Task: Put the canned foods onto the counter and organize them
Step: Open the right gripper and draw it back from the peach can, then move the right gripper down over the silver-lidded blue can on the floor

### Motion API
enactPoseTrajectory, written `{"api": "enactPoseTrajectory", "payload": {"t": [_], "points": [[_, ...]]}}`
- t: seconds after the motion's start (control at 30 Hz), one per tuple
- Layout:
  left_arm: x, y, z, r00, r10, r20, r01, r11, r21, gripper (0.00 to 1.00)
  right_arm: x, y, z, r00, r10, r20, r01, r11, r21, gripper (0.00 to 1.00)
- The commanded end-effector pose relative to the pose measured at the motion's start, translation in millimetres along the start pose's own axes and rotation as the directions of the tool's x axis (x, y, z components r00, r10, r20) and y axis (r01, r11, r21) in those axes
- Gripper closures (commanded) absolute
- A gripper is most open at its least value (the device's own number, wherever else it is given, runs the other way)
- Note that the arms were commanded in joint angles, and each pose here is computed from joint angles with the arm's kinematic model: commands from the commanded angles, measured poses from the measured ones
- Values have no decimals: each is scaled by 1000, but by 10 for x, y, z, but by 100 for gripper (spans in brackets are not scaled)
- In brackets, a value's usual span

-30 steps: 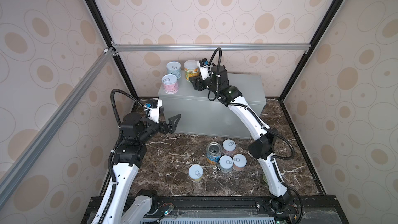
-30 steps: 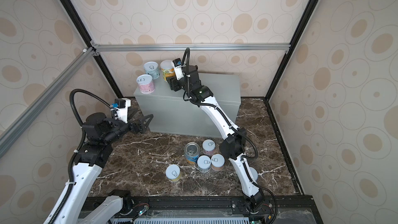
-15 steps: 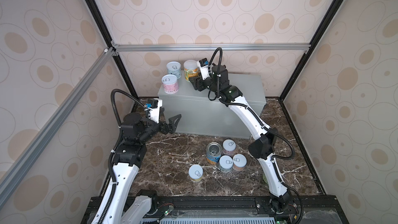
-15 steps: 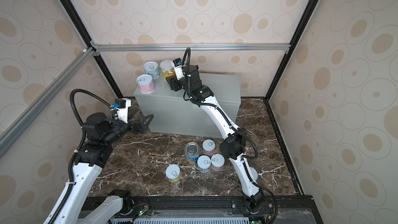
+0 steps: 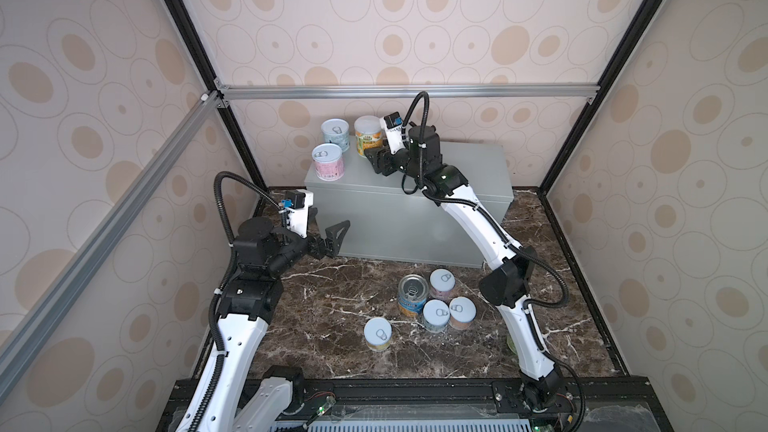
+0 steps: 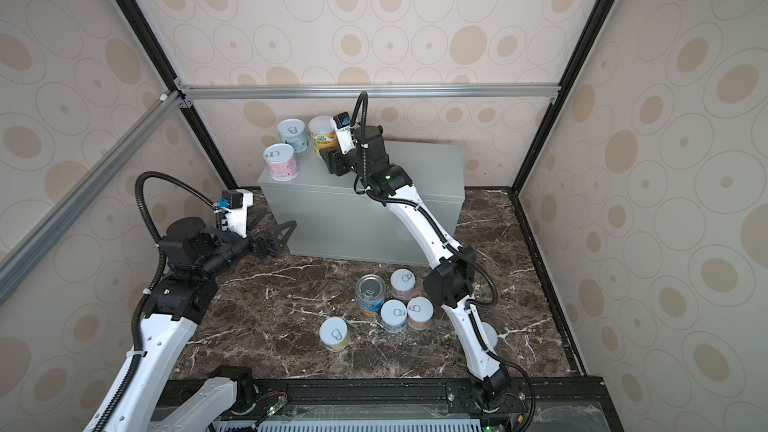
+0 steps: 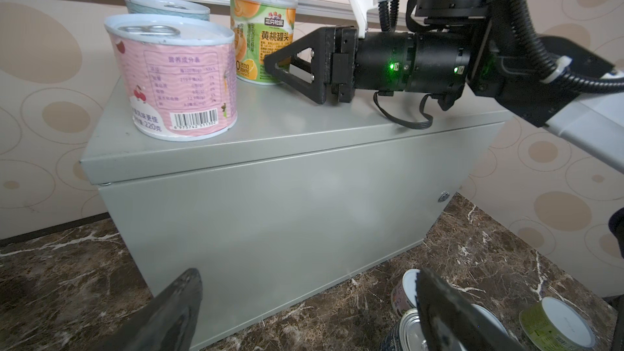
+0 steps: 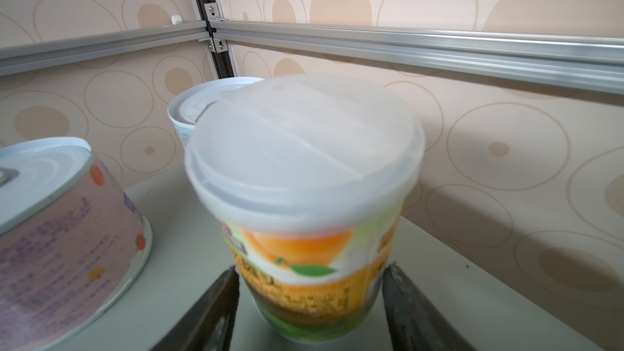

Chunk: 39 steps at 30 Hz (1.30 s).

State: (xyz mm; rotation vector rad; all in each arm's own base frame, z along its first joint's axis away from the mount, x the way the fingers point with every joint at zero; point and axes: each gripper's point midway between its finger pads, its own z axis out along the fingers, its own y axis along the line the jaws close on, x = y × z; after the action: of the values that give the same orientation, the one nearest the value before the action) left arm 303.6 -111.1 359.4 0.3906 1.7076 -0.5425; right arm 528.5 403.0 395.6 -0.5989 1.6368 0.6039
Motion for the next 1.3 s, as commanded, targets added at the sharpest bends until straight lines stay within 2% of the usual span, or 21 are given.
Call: {"api": "enactPoseTrajectory", "payload": {"t": [0.0,0.17,0.4,0.43,0.57,0.77,0.93,1.1,1.27], "points": [[-112,-63,-24,998,49,29,-50,999,15,2,62,-8,60,1000,13,-6,-14,1000,-5,25],[-108,-74,-22,998,50,32,-51,999,19,2,-53,1,-40,1000,5,14,-5,1000,0,11],[-116,-70,-45,998,51,36,-52,999,11,2,-110,3,-331,1000,0,16,0,1000,24,3],[-119,-72,-53,998,50,39,-50,999,9,2,-13,16,-372,1000,1,2,-1,1000,25,2],[-130,-60,-72,998,51,41,-51,999,-3,2,-76,61,-733,1000,-5,25,5,1000,30,0],[-119,-64,-78,998,48,35,-48,999,-4,2,-36,228,-1445,998,-41,-42,43,998,42,0],[-67,-52,-86,999,38,18,-38,999,-14,2,223,512,-2085,972,-142,-185,158,985,71,0],[50,-89,-92,1000,5,-20,-5,1000,9,2,670,778,-2688,938,-172,-302,206,975,84,0],[233,-191,-124,997,-26,-68,30,998,63,2,1188,1059,-3051,905,-158,-395,200,978,66,0]]}}
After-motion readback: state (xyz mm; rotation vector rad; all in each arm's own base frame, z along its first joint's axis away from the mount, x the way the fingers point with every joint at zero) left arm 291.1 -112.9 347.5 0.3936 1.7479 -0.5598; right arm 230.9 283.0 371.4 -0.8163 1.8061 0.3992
